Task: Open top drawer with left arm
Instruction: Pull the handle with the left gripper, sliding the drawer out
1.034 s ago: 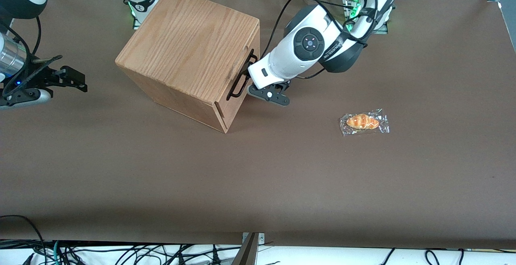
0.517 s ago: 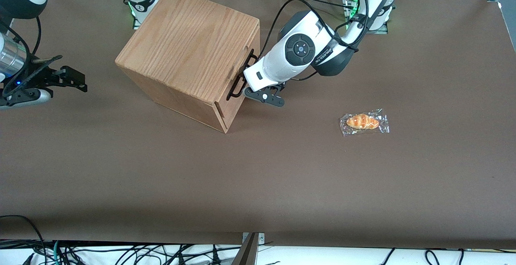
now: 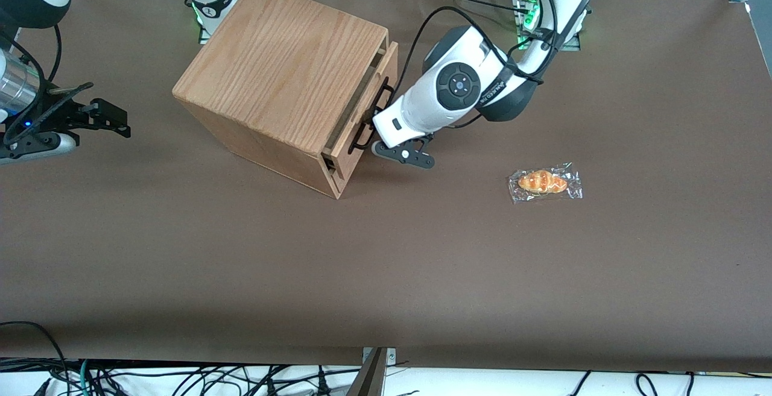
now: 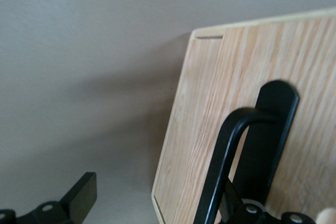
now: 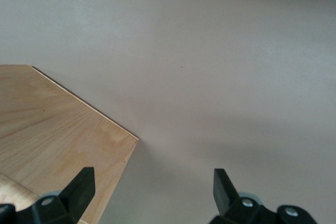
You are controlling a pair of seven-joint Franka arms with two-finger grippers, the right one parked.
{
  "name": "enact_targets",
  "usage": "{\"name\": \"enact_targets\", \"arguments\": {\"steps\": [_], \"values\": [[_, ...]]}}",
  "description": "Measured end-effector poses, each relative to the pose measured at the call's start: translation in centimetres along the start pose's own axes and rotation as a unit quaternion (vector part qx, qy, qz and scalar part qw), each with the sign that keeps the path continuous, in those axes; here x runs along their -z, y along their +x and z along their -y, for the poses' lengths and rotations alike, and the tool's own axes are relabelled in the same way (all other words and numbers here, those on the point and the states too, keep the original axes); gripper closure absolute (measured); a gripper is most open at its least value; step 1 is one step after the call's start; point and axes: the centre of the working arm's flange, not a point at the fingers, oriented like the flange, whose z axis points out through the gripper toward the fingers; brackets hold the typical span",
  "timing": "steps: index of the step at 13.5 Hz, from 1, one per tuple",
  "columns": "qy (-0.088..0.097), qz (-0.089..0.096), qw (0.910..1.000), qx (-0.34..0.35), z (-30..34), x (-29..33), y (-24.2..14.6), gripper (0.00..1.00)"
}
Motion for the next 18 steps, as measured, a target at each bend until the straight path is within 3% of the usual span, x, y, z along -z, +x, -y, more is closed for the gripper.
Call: {"name": "enact_targets", "arguments": {"steps": [6,18], "values": [[-0.006,-0.016,0.9993,0.034,5.5,2.4,2.9,0.0],[-0.01,-0.021,0.9991,0.036,9.7,4.2,4.5,0.0]]}}
